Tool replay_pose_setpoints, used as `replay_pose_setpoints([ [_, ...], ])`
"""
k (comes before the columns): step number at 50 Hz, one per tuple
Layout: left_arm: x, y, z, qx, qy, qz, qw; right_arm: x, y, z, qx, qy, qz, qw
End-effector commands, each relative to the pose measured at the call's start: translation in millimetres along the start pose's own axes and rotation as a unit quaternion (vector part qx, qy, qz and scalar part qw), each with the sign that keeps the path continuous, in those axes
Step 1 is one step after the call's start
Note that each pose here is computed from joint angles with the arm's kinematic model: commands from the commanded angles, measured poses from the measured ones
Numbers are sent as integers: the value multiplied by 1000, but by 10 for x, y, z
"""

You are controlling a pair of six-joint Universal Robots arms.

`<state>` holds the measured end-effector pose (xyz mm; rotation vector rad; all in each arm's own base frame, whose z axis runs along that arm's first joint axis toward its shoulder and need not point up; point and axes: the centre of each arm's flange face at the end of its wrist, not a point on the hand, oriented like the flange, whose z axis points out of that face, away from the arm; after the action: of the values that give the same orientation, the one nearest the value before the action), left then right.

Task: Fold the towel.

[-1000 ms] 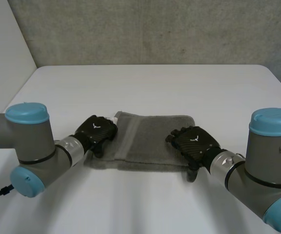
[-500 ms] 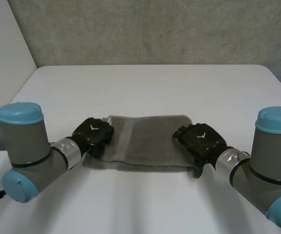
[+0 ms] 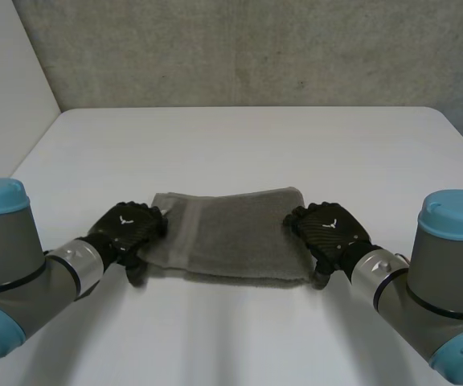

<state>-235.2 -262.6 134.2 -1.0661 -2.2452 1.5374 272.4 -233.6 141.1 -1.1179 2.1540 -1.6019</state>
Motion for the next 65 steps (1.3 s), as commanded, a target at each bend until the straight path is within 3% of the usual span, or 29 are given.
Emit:
replay_pose_setpoints([
  [1,31,0,-10,0,3,1,1000,-40,1,5,6,-5,42,999],
  [32,-94,-341,-104,55,-23,-17,998,59,102,0,-12,5,42,999],
  [39,-178,-531,-211,86,-39,-24,995,833,53,-207,-47,84,-46,994],
  [46,-244,-725,-265,116,-50,-20,992,611,-317,-208,-22,38,-84,996],
  [52,-259,-777,-282,124,-51,-33,990,260,-295,-279,-34,-9,-53,998],
  [65,-226,-685,-279,111,-45,-40,992,114,35,-277,6,3,82,997],
])
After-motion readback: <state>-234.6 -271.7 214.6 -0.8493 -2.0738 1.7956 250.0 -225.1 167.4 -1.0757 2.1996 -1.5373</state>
